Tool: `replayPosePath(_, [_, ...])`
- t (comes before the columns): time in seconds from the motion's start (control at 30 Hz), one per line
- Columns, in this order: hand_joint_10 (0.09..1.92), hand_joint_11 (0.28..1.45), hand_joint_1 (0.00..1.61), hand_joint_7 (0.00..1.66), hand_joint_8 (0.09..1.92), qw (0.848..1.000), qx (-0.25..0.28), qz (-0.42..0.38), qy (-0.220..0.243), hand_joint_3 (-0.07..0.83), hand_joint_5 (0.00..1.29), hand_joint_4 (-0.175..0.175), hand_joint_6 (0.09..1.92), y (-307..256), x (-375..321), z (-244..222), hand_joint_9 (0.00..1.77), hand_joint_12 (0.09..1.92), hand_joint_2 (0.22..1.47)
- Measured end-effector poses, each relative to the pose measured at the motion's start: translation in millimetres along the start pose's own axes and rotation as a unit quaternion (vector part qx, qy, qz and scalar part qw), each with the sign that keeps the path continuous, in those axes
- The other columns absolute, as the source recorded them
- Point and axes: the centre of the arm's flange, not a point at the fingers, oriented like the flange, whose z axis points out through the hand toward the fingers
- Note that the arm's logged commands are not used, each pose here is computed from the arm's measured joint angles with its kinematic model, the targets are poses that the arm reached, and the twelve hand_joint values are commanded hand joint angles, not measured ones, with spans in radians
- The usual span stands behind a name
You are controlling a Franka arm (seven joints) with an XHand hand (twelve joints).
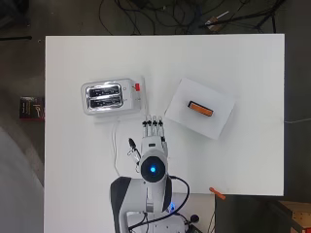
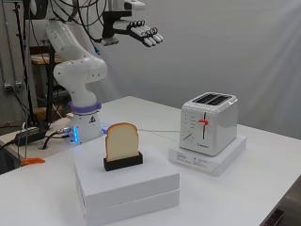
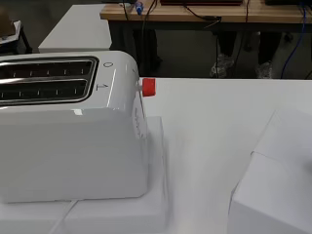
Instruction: Teleoperate dual arm-hand system to toast a bread
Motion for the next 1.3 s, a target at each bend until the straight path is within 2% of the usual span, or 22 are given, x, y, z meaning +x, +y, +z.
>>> replayPosePath(0.13, [0.09,0.4,0.08,0.27,0.09,0.999,0.009,-0.034,0.011,0.013,0.23,-0.113,0.09,7,-9,0,0.37,0.09,1.27])
replayPosePath(0.17, [0.09,0.39,0.06,0.27,0.09,0.999,0.017,-0.035,0.011,0.009,0.23,-0.104,0.09,10,-8,0,0.36,0.09,1.27])
replayPosePath(0.23, [0.09,0.38,0.04,0.25,0.09,0.999,0.034,-0.028,0.007,0.001,0.23,-0.065,0.09,23,-7,-3,0.33,0.09,1.25])
replayPosePath(0.3, [0.09,0.41,0.04,0.29,0.09,0.999,0.052,-0.005,0.001,-0.001,0.26,-0.034,0.09,45,-7,-7,0.41,0.09,1.24])
replayPosePath(0.43, [0.09,0.45,0.05,0.37,0.09,0.994,0.086,0.061,-0.013,0.0,0.31,-0.013,0.09,98,-24,-2,0.49,0.09,1.25])
replayPosePath(0.57, [0.09,0.47,0.05,0.4,0.09,0.984,0.128,0.126,-0.018,-0.003,0.35,-0.012,0.09,157,-71,30,0.5,0.09,1.24])
replayPosePath(0.67, [0.09,0.45,0.07,0.39,0.09,0.975,0.168,0.145,-0.025,-0.012,0.36,-0.006,0.09,196,-98,78,0.47,0.09,1.21])
replayPosePath(0.8, [0.09,0.43,0.11,0.39,0.09,0.961,0.221,0.153,-0.064,-0.016,0.37,-0.007,0.09,232,-127,139,0.45,0.09,1.17])
replayPosePath(0.9, [0.09,0.43,0.14,0.4,0.09,0.955,0.217,0.181,-0.095,-0.01,0.38,-0.008,0.09,237,-147,145,0.46,0.09,1.16])
replayPosePath(1.07, [0.09,0.41,0.21,0.38,0.09,0.969,0.186,0.151,-0.057,-0.002,0.31,-0.035,0.09,230,-139,117,0.44,0.09,1.16])
replayPosePath(1.17, [0.09,0.4,0.23,0.38,0.09,0.972,0.199,0.117,-0.043,0.001,0.29,-0.056,0.09,233,-120,137,0.43,0.09,1.17])
replayPosePath(1.3, [0.09,0.39,0.24,0.39,0.09,0.964,0.236,0.114,-0.035,0.003,0.27,-0.076,0.09,245,-128,185,0.43,0.09,1.18])
